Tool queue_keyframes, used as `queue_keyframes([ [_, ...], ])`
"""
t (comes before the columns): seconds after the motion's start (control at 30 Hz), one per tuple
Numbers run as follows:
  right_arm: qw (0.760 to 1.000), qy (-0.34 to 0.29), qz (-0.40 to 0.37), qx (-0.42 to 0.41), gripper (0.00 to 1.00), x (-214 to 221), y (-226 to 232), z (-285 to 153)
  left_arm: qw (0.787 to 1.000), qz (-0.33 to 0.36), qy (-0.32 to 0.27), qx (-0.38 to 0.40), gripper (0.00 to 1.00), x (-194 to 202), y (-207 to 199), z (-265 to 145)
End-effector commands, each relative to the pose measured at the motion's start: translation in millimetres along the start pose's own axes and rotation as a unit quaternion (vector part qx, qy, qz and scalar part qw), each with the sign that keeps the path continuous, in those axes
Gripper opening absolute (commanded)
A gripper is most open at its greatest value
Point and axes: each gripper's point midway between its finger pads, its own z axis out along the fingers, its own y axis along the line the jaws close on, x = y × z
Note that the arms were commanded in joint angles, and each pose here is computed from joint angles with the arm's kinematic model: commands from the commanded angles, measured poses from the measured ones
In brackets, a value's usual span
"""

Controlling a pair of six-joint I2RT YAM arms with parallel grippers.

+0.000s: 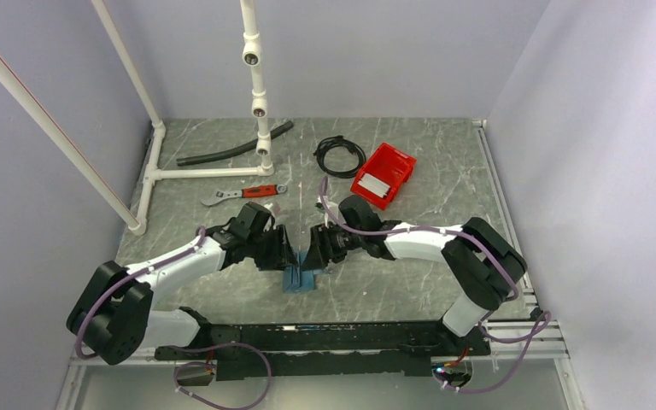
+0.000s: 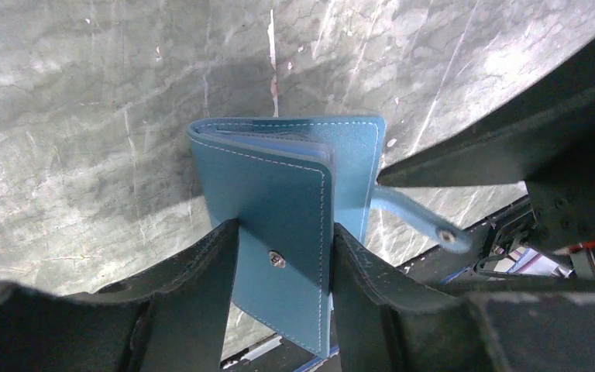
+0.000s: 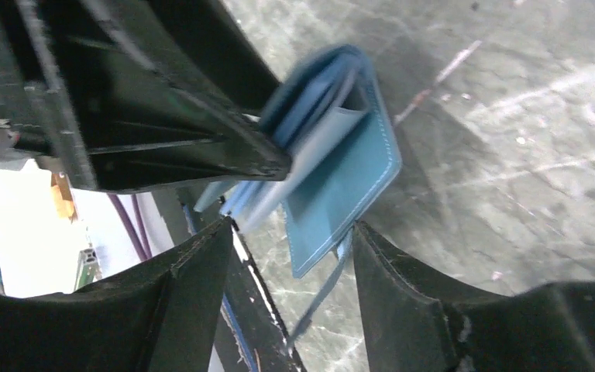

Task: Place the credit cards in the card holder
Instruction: Open the card holder at the center of the board.

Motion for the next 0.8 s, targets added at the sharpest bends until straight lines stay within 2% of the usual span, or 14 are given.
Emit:
queue_keyframes([
  [0.0, 0.998, -0.029, -0.051, -0.030, 0.63, -12, 24, -4, 1.000, 0.006, 0.003, -0.031, 0.50, 2, 14, 3],
  [0.2, 0.997, -0.021, -0.070, -0.021, 0.68, -7, 30, 12, 1.000, 0.000, 0.004, -0.026, 0.47, 5, 14, 4],
  [0.7, 0.998, -0.022, -0.051, -0.006, 0.62, -11, 17, 34, 1.000, -0.008, 0.000, -0.012, 0.39, 10, 14, 3],
  [0.77, 0.999, -0.021, -0.045, -0.006, 0.56, -10, 15, 37, 1.000, -0.011, -0.005, -0.015, 0.36, 11, 17, 2],
])
